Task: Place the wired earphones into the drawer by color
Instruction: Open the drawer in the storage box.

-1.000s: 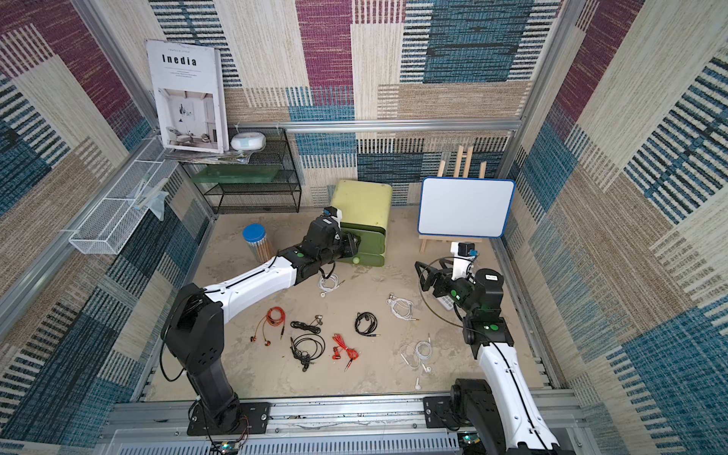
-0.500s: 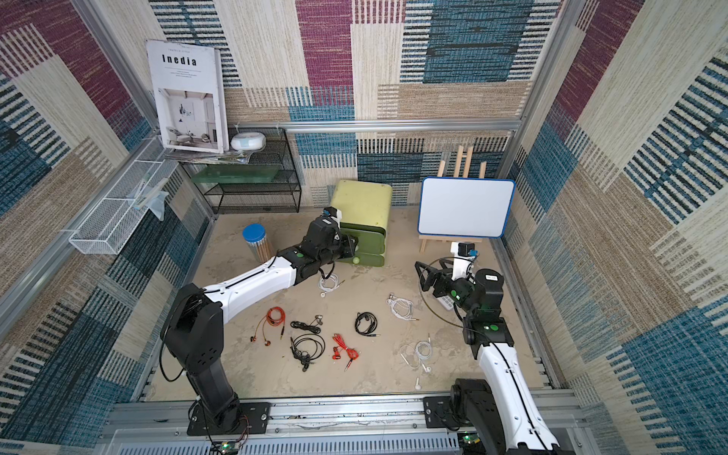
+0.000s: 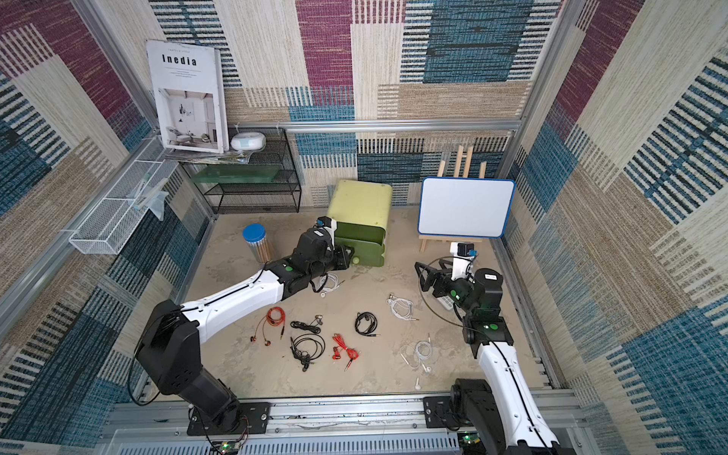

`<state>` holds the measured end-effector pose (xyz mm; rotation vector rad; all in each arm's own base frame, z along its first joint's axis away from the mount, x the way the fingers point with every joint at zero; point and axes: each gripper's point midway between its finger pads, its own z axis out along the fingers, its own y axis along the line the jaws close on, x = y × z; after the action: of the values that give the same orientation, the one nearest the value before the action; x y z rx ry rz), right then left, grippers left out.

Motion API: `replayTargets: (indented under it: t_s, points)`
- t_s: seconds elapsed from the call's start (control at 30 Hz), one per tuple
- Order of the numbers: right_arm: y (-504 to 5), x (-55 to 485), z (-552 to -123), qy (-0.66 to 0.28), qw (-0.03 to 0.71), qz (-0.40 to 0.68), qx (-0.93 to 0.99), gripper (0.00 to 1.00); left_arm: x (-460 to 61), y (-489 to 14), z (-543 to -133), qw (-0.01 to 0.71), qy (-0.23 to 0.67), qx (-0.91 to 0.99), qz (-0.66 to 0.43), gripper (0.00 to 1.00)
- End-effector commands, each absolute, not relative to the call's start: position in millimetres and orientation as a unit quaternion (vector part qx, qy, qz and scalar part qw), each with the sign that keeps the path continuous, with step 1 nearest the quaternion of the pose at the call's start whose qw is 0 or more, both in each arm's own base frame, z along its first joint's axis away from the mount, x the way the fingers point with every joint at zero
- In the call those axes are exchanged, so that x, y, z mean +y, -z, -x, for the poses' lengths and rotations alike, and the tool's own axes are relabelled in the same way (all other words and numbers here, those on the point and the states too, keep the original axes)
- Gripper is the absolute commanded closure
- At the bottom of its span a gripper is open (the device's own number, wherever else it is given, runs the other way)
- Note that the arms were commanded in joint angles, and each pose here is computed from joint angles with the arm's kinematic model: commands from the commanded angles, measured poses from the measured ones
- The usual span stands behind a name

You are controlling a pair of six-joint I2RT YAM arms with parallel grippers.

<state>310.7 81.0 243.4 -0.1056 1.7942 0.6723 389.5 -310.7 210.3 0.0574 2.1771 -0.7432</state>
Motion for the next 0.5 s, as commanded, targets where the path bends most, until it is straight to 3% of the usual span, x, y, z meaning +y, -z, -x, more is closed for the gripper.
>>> replayTargets:
  t_s: [0.0, 0.27, 0.47]
  points:
    - [-244.0, 82.0, -310.8, -0.288, 0.574, 0.048, 0.765, 0.05, -315.4, -216.4, -379.9, 0.412, 0.308, 0.857, -0.030, 0.80]
    - [-243.0, 83.9, -310.6, -0.293, 0.570, 0.049, 0.766, 0.05, -307.1, -208.7, -364.3, 0.411, 0.297, 0.861, -0.027, 0.77]
    - [-241.0, 86.5, -310.0, -0.298, 0.562, 0.050, 0.770, 0.05, -303.1, -202.6, -363.4, 0.407, 0.286, 0.867, -0.024, 0.56]
